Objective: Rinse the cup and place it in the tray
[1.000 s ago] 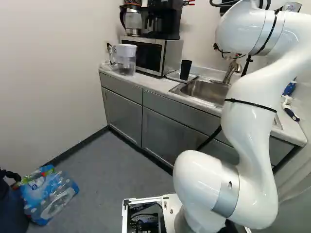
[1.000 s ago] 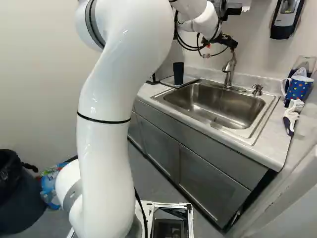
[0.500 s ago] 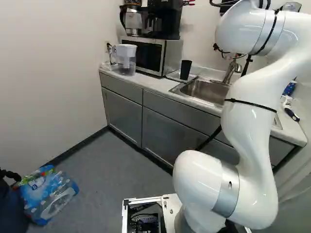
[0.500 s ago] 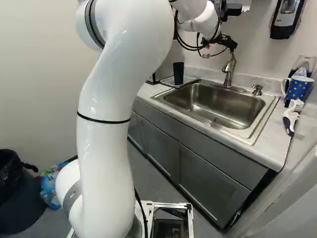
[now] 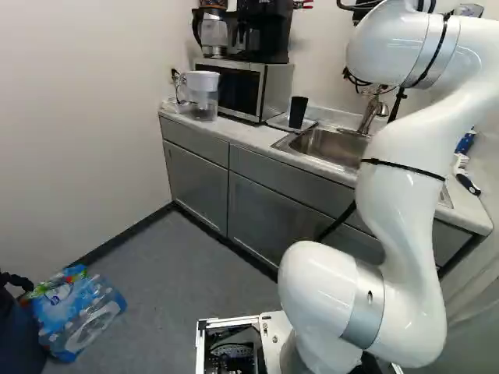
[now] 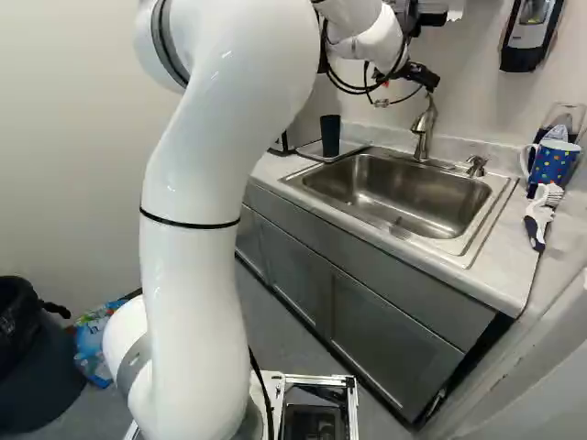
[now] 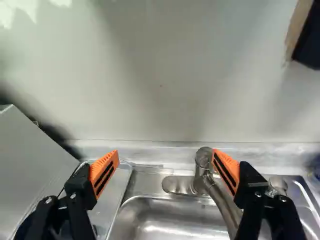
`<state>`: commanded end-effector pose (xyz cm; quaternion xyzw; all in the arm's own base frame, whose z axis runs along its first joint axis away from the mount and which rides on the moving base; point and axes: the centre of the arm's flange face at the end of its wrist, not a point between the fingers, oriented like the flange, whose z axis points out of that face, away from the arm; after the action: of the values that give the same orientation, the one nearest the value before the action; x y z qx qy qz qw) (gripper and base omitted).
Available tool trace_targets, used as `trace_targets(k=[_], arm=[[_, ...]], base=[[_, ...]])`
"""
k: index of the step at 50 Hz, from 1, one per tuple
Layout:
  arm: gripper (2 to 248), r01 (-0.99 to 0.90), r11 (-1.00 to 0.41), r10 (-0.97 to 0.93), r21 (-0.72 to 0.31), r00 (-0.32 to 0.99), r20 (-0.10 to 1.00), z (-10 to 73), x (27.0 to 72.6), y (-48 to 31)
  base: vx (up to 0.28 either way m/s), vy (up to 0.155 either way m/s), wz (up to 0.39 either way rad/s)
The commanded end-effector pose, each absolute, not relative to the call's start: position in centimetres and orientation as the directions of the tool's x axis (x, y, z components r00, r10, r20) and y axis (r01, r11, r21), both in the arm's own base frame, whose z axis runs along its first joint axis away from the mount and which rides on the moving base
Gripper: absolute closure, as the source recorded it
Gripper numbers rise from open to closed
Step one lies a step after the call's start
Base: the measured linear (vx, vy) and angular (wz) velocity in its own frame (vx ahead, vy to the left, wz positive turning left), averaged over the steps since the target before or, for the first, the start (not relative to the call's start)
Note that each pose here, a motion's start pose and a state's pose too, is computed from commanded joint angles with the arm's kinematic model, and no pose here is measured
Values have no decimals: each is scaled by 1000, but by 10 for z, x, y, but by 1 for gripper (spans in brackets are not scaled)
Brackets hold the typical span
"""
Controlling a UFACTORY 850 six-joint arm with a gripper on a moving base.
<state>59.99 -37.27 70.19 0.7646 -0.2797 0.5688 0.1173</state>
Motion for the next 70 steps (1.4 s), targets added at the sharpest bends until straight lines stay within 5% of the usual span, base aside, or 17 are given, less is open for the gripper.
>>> trace_targets(k=[70], arm=[[3, -533, -835, -350, -133, 329, 877, 705, 488, -271]], base=[[0, 0, 0]])
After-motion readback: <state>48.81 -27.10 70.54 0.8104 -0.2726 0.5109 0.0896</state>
